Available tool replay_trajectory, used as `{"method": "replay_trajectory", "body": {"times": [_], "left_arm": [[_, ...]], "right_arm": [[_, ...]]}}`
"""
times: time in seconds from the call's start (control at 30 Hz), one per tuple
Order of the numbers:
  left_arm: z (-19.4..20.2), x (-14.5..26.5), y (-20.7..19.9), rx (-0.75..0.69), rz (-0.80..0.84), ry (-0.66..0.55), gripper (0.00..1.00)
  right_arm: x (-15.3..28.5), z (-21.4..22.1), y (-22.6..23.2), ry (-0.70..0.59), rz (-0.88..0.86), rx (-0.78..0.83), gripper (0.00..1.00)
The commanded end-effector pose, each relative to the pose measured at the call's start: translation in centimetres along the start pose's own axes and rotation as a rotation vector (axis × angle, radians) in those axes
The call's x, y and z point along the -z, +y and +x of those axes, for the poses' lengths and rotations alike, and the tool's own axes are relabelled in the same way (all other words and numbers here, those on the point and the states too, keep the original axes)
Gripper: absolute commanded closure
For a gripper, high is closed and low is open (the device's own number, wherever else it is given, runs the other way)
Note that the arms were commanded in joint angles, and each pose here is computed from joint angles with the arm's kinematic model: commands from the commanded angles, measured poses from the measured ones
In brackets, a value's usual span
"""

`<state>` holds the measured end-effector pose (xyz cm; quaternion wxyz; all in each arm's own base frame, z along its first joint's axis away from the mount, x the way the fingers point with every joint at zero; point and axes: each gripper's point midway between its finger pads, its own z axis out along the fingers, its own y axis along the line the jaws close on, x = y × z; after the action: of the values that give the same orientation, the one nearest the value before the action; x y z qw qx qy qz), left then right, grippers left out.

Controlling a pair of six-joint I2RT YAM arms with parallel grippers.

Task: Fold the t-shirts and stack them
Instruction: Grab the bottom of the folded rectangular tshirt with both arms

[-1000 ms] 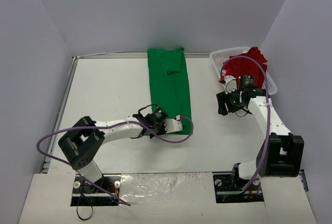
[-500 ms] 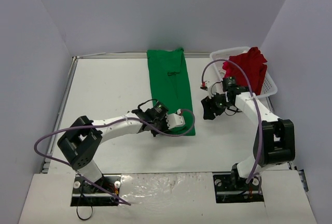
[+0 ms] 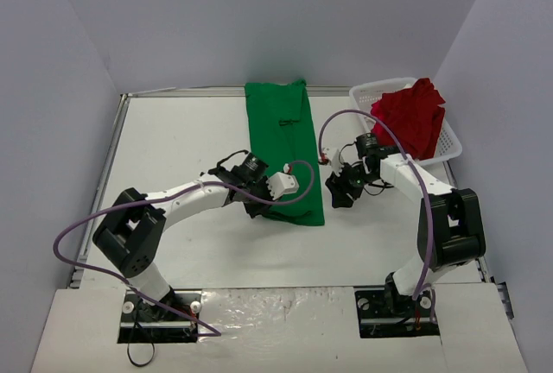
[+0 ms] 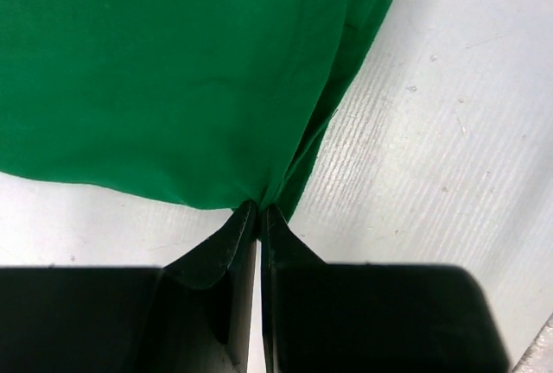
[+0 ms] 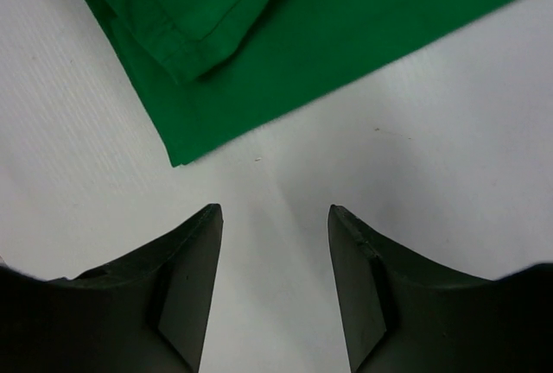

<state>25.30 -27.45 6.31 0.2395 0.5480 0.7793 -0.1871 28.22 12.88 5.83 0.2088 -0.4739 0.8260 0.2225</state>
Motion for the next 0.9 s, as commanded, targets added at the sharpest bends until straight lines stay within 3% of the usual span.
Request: {"method": "replay_trajectory", "body": {"times": [0.0,0.4,0.87], "left_arm": [[-0.4,0.3,-0.8,0.017,0.059,-0.009,0.98],[1.0,-0.8,-1.0,0.103,0.132,0.003,0.98],[1.1,-0.7,-0.4,0.170,0.165,-0.022,0.98]], "right_arm": [[0.1,0.1,1.3,-0.009,-0.038,0.106,0.52],[-2.1,-0.3,3.5,0.017,0.009,0.310,0.54],[-5.9,1.5,6.0,0.125,-0.082,0.349,0.59]]}}
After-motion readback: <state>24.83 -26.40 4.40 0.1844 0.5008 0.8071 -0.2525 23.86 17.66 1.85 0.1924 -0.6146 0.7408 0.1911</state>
